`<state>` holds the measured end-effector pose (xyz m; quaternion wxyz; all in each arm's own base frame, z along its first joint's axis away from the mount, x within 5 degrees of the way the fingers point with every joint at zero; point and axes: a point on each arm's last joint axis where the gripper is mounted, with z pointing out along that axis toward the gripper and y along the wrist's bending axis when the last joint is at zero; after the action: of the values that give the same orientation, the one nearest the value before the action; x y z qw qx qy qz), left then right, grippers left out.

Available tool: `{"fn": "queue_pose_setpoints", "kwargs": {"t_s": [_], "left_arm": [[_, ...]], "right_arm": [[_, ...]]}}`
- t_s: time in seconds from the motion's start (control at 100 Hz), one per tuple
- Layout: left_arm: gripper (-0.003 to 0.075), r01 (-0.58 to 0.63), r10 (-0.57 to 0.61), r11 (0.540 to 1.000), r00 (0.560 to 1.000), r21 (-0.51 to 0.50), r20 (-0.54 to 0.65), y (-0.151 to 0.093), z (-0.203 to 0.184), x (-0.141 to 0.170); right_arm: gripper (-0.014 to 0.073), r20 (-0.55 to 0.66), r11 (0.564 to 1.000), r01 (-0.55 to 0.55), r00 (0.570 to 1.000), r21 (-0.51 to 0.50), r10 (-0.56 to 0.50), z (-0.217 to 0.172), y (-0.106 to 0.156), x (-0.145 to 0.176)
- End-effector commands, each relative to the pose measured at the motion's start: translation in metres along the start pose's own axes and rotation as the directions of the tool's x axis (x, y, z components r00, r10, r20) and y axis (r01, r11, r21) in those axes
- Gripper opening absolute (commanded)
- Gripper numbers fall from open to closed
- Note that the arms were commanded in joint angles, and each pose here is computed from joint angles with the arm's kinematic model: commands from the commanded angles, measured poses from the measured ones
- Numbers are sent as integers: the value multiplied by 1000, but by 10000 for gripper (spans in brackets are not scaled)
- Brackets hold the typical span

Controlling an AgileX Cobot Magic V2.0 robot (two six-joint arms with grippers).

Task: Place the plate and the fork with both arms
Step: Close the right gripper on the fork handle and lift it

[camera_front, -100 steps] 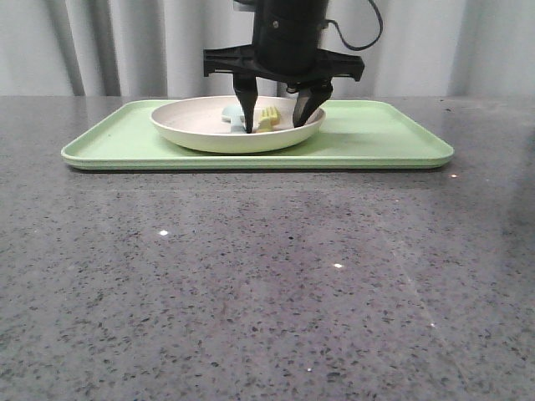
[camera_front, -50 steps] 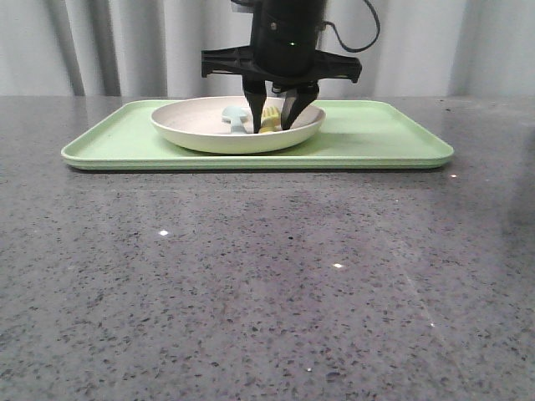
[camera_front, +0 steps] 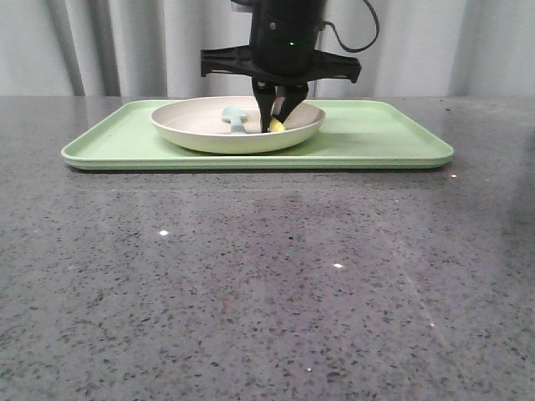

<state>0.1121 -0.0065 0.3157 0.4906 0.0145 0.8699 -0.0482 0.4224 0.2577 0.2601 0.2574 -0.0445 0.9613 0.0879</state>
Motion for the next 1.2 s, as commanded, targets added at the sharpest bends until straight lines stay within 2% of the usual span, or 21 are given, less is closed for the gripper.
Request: {"fn": "queue_pose_setpoints", "kwargs": {"t_s": [0.0, 0.27, 0.72, 1.03, 1.19], "left_arm": [[387, 12, -12, 1000, 995, -6, 101, 0, -5, -14], [387, 12, -12, 1000, 995, -6, 101, 0, -5, -14], [387, 12, -12, 1000, 995, -6, 101, 0, -5, -14], [387, 12, -12, 1000, 995, -6, 101, 0, -5, -14], [387, 12, -12, 1000, 995, -6, 101, 0, -5, -14]], "right_arm": [[22, 74, 1000, 5, 997, -18, -3, -29, 0, -12], [22, 79, 1000, 1, 997, -18, 0, -38, 1, -15], [15, 161, 1000, 3, 987, -19, 0, -91, 1, -39], [11, 179, 999, -36, 983, 24, 31, -125, -34, -49], [-98, 183, 998, -40, 983, 57, 29, -139, -56, -53]]}}
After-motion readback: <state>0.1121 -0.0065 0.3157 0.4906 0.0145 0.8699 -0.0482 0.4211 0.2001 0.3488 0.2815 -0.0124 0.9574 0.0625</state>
